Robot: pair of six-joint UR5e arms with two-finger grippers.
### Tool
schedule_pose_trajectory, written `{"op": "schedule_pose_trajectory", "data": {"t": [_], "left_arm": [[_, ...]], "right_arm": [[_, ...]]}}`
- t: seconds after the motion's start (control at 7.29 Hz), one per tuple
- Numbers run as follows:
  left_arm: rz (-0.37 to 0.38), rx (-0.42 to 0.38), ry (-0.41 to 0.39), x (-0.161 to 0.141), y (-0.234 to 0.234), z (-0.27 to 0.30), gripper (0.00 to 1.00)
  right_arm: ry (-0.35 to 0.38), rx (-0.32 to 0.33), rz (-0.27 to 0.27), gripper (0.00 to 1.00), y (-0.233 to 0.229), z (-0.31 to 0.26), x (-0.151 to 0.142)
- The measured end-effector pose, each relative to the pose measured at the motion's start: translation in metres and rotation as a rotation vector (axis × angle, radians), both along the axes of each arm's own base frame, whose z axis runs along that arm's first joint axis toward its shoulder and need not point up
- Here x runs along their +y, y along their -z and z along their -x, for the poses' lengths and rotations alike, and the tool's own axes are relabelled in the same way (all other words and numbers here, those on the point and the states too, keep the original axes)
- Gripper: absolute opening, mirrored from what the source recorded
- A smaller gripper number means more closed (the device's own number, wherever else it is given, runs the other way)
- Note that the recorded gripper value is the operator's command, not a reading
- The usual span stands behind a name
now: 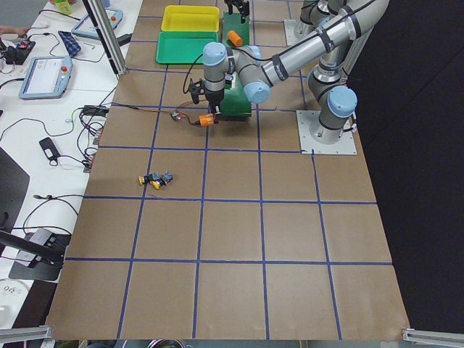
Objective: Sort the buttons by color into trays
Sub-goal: 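Place the cylinder on the belt with the left gripper while the right follows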
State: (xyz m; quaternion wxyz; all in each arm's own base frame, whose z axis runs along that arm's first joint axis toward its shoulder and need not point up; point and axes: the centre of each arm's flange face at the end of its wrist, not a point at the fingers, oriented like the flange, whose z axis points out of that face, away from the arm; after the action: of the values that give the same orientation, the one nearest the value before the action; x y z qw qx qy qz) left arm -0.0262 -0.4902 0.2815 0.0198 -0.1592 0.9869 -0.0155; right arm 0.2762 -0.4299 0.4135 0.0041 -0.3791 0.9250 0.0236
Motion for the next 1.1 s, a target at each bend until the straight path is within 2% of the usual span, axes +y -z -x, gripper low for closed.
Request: {"op": "schedule_pose_trajectory", "data": {"t": [0.27,0.55,0.69,0.82,0.96,1.1], "left_arm": [[0.004,-0.012,-0.111,0.032,0.002,0.085,0.12],[0.006,-0.061,-0.210,0.048,0.010,0.132,0.17],[0.005,-0.070,-0.310,0.050,0.015,0.140,0.29],[0.002,-0.075,-0.412,0.052,0.019,0.143,0.82],[-0.002,-0.080,-0.489,0.052,0.020,0.143,1.00],[0.009,-0.077,-0.505,0.048,0.016,0.141,1.00]], "right_arm": [[-0.169,-0.014,0.014,1.00,0.011,0.038,0.005],[-0.321,-0.024,0.032,1.00,0.025,0.090,0.004],[-0.392,-0.025,0.051,1.00,0.035,0.112,0.005],[-0.442,-0.024,0.068,1.00,0.048,0.125,0.010],[-0.466,-0.025,0.067,1.00,0.064,0.130,0.018],[-0.475,-0.026,0.070,1.00,0.076,0.131,0.024]]}}
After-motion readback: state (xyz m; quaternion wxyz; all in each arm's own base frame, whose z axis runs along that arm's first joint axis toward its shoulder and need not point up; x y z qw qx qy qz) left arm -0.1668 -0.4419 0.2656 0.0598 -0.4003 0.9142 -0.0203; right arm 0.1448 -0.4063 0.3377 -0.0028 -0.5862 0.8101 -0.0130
